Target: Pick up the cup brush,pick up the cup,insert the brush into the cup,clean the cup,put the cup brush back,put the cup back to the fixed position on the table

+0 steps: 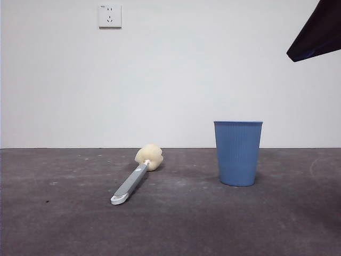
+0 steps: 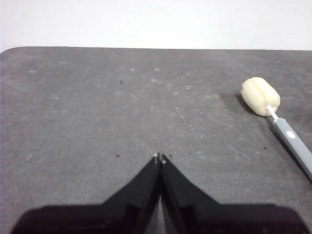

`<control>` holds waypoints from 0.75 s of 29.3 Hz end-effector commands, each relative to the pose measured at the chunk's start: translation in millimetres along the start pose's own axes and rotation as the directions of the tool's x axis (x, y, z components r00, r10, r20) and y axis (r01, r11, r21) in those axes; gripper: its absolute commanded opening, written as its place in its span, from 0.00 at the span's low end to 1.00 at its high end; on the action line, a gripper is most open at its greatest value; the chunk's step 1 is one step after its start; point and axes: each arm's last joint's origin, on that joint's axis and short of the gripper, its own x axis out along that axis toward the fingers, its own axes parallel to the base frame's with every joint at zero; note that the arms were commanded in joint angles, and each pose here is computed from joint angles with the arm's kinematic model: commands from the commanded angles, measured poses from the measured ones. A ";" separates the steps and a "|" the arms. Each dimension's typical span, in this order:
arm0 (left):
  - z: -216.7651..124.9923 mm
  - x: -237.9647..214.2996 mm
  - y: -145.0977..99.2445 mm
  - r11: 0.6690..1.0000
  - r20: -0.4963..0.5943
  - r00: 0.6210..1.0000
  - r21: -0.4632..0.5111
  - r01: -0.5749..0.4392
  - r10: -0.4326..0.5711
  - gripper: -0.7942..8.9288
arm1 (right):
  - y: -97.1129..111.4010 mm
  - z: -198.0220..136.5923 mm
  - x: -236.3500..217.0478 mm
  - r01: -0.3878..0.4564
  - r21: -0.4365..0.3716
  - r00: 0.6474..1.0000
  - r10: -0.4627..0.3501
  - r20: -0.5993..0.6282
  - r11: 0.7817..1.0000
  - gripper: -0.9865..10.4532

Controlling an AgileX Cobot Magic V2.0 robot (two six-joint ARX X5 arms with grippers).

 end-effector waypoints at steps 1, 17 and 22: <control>-4.2 1.3 0.7 1.000 -0.009 1.000 -0.007 -0.005 0.005 0.08 | 0.4 0.9 -0.5 0.000 0.003 1.000 0.000 0.007 1.000 0.09; -4.2 1.3 0.6 1.000 -0.009 1.000 -0.007 -0.005 0.005 0.08 | -4.2 2.3 -14.4 0.100 -0.139 0.990 -0.085 0.111 0.985 0.09; -4.2 1.3 0.6 1.000 -0.009 1.000 -0.007 -0.005 0.005 0.08 | -20.7 0.6 -34.2 0.273 -0.165 0.935 -0.221 0.278 0.948 0.09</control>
